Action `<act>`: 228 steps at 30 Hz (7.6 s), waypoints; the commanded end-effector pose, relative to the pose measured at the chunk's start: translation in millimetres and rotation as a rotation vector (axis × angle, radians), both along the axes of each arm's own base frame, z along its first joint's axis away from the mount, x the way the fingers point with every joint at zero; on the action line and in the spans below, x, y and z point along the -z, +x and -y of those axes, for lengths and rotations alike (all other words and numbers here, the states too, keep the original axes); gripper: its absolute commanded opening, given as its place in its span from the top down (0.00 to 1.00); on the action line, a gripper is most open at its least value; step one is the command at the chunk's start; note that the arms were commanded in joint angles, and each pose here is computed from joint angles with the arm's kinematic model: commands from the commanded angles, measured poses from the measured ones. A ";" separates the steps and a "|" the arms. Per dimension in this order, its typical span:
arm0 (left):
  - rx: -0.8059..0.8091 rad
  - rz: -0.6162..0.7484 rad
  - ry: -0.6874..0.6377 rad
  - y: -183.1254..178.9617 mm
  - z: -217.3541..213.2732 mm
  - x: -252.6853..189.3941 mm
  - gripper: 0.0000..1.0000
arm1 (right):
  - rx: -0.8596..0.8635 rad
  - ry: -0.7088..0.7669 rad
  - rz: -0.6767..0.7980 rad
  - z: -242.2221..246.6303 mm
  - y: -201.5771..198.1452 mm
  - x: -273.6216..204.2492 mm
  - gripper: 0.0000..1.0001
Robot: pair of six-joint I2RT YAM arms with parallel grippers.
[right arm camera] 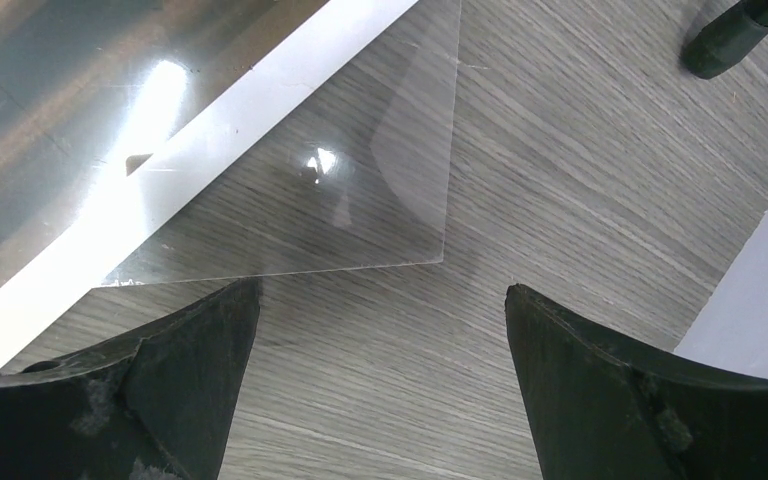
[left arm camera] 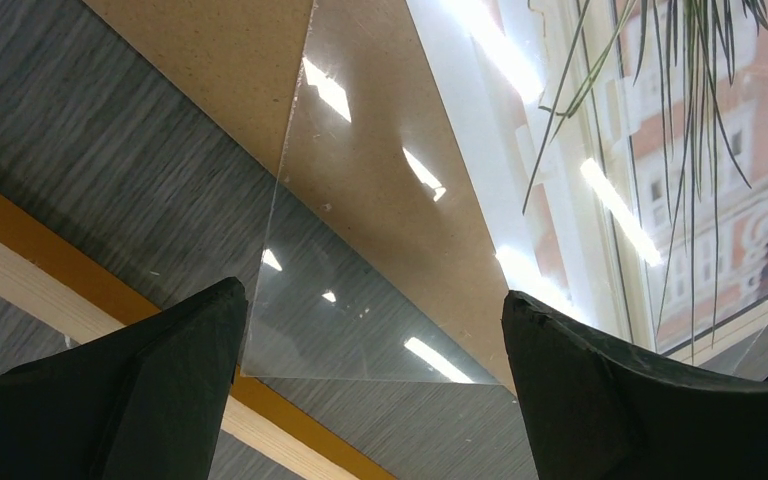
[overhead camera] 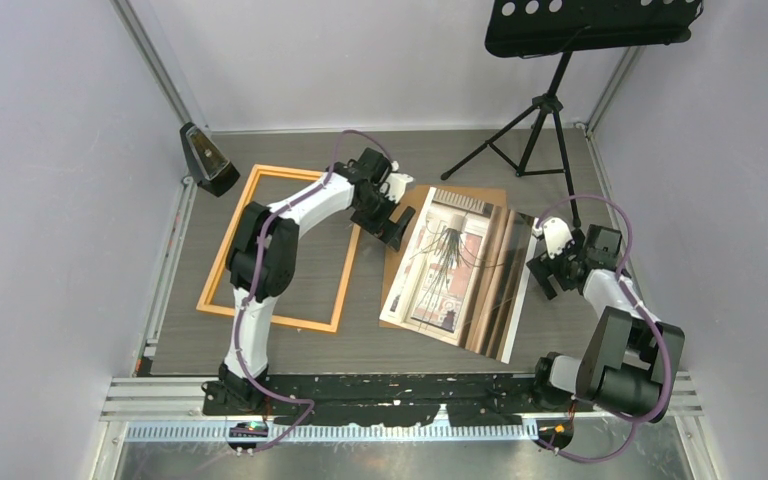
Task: Put the photo into the frame
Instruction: Pick up the photo frame item at the center of the board.
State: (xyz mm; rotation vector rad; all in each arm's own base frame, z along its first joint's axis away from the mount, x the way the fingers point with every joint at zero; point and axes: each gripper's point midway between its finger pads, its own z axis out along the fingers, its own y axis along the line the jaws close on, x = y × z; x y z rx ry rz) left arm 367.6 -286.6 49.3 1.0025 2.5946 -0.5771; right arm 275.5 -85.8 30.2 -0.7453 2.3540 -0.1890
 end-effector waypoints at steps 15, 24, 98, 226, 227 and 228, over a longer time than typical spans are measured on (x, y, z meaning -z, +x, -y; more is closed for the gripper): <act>-0.006 -0.048 0.005 5.2 4.7 6.1 0.03 | 0.017 0.003 -0.009 -1.1 4.5 0.1 0.00; -0.003 -0.139 -0.033 -16.7 7.2 5.9 0.08 | 0.013 -0.001 0.000 -0.6 6.1 -4.8 0.00; 0.042 -0.545 -0.596 -111.6 3.0 -34.1 0.43 | -0.045 0.047 0.085 -43.7 20.7 -0.4 0.00; -0.310 0.093 -1.030 -102.8 -127.1 -254.7 1.00 | -0.221 1.364 -0.091 -309.8 37.3 -147.3 0.00; -0.326 0.097 -1.027 -99.4 -128.3 -253.0 1.00 | -0.219 1.356 -0.095 -310.0 36.8 -144.3 0.00; -0.346 0.101 -1.025 -96.2 -129.9 -251.0 1.00 | -0.210 1.349 -0.100 -309.3 36.7 -139.9 0.00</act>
